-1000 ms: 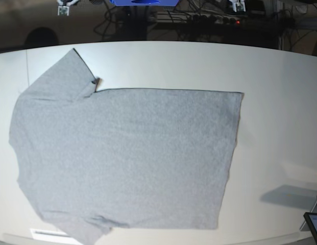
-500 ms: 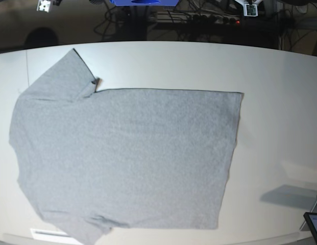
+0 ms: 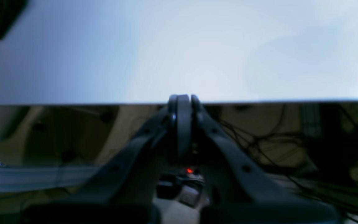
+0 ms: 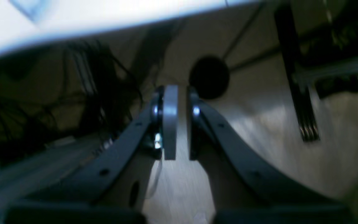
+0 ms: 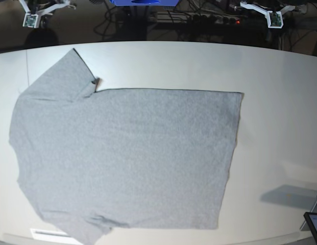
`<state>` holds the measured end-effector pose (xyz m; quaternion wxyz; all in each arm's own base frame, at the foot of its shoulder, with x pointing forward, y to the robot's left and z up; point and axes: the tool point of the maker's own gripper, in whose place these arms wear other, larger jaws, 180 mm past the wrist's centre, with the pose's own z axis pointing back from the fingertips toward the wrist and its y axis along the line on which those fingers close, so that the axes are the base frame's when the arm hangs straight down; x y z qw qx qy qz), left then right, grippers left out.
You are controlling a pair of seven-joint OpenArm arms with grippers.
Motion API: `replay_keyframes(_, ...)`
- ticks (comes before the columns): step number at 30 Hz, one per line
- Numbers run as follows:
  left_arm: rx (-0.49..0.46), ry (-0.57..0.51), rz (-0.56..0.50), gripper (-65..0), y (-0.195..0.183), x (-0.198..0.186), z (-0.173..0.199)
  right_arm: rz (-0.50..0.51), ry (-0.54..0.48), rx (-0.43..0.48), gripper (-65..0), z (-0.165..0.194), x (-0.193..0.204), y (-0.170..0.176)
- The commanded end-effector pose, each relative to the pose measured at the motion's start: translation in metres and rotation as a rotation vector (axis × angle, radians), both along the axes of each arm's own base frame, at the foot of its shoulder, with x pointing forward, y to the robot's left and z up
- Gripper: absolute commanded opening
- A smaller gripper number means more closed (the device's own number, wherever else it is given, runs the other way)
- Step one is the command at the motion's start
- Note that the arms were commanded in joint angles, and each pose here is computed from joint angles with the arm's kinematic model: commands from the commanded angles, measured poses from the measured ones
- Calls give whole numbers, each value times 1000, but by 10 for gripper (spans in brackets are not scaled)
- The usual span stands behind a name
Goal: Fold the T-shirt properly
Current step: 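Move both grippers from rest toward the grey T-shirt's edge, then lower the right gripper and pinch the shirt edge beside the sleeve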
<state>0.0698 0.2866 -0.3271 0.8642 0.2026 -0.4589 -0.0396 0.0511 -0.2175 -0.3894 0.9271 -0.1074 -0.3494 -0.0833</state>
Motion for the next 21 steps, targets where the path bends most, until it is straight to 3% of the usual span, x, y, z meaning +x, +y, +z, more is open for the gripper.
replay_keyframes(1,21,-36,-9,-650,3,5,11,43,-51,9,-595,10,13,5)
replay_keyframes(7,65,-104,19,-650,20,23,23,158,-145,91,-595,15,51,31)
replay_keyframes(14,78,-154,32,-650,25,38,30,75,-245,246,-589,26,65,34)
replay_keyframes(21,72,-156,31,-650,24,39,28,26,-201,472,-588,22,62,44)
